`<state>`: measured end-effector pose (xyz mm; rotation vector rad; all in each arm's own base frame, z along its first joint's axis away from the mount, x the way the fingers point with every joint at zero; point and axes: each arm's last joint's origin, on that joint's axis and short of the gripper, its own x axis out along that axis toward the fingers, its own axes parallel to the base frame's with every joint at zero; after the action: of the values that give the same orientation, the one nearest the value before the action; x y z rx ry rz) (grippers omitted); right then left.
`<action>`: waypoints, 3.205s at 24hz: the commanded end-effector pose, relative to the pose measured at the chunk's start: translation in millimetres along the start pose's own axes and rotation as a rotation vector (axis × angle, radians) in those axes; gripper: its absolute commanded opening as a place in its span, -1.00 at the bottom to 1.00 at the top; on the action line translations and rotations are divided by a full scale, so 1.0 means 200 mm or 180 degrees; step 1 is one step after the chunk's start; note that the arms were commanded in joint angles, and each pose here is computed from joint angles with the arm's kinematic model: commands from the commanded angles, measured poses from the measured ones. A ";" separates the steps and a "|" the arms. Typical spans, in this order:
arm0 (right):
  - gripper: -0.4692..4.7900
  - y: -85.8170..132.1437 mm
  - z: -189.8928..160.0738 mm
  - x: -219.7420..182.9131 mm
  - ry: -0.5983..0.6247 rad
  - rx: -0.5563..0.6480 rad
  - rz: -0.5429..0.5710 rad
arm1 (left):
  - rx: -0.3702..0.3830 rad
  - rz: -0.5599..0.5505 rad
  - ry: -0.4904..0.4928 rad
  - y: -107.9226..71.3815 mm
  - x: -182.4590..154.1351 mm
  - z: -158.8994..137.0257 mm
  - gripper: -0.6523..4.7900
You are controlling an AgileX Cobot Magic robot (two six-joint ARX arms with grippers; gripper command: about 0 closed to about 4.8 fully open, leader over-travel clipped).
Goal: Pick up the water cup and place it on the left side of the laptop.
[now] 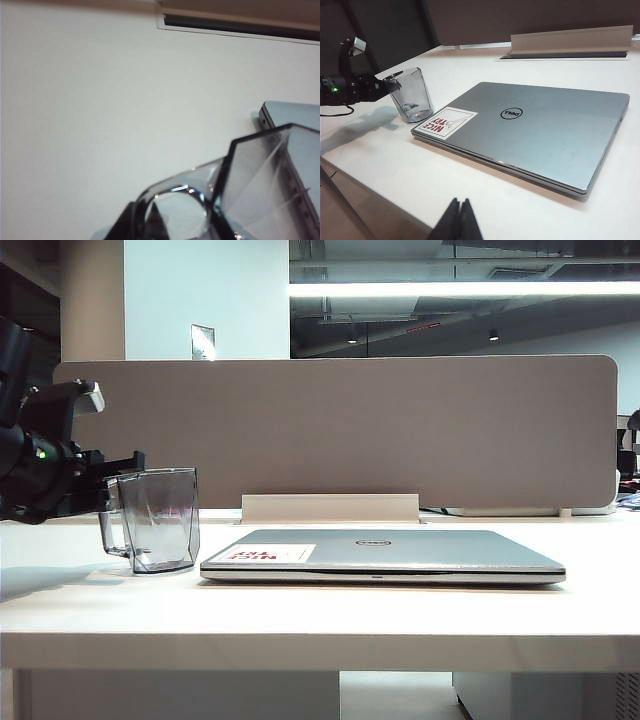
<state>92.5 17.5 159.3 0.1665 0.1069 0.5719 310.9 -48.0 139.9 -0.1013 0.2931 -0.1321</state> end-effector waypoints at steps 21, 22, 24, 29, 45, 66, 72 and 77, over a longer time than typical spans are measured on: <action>-0.84 0.00 0.00 0.00 -0.0029 -0.0007 0.0000 | 0.0004 -0.0310 0.0015 -0.02 -0.02 0.03 -0.45; -0.84 0.00 0.00 0.00 -0.0029 -0.0007 0.0000 | 0.0006 -0.0303 0.0043 -0.02 -0.02 0.03 -0.45; -0.84 0.00 0.00 0.00 -0.0029 -0.0007 0.0000 | 0.0052 -0.0294 0.0055 -0.02 -0.03 0.03 -0.44; -0.84 0.00 0.00 0.00 -0.0030 -0.0007 0.0000 | 0.0060 -0.0289 0.0118 -0.02 -0.04 0.04 -0.43; -0.84 -0.04 -0.02 0.00 0.0008 -0.0107 -0.0720 | 0.0088 -0.0259 0.0680 -0.06 -0.37 0.23 -0.45; -0.84 -0.09 -0.03 -0.03 0.0169 -0.0555 -0.2013 | 0.0278 -0.0523 0.0030 -0.15 -0.99 0.20 -0.59; -0.84 -0.09 -0.03 -0.03 0.0171 -0.0555 -0.2013 | 0.0246 -0.0552 -0.0186 -0.12 -1.07 0.16 -0.70; -0.84 -0.09 -0.03 -0.03 0.0171 -0.0555 -0.2013 | 0.0235 -0.0526 -0.0218 -0.10 -1.10 0.11 -0.70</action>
<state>96.1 -0.1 149.8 -0.0570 0.1607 -0.0443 108.4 -36.6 226.5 -0.0488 0.2327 -0.3124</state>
